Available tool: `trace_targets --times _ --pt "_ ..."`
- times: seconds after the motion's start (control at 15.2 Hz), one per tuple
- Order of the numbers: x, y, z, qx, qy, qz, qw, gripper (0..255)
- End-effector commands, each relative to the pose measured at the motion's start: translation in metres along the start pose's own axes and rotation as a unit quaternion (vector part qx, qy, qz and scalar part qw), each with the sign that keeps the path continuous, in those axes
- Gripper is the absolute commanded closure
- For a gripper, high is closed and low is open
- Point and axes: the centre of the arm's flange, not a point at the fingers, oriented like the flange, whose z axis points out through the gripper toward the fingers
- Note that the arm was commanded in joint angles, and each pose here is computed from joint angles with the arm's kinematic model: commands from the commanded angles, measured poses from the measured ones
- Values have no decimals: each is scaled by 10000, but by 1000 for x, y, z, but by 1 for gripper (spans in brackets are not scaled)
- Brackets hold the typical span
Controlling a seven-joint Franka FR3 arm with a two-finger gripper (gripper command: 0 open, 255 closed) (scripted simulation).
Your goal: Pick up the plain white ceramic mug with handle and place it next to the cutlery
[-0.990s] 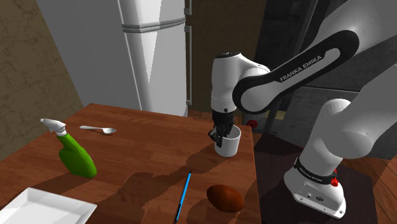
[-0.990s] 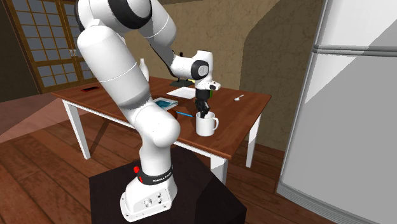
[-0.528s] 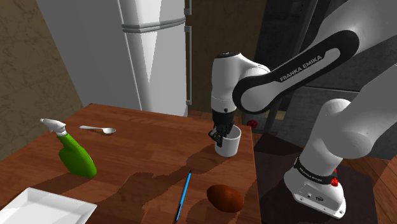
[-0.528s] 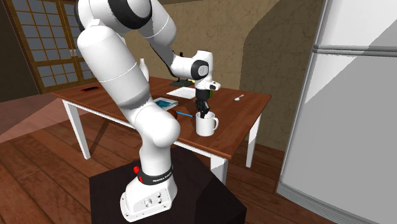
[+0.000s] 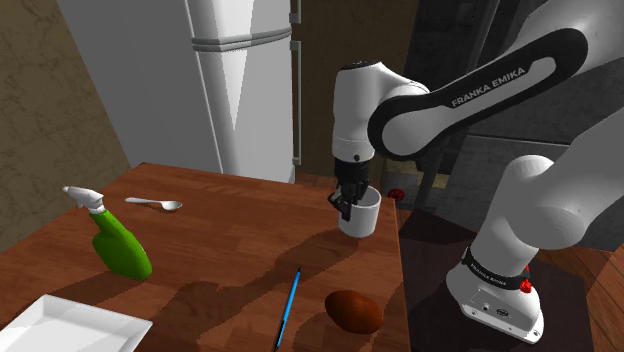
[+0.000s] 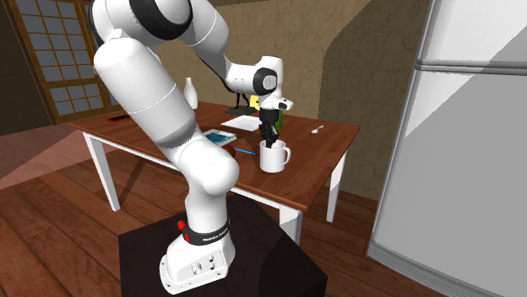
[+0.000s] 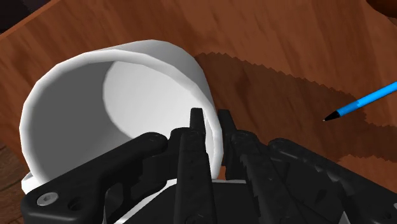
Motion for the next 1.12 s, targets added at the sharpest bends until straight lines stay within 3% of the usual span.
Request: trace_targets --times 0.0,1.06 --pt "-1 1 -11 0 -1 0 10000 255" --pt "-5 2 -96 0 -1 0 10000 255"
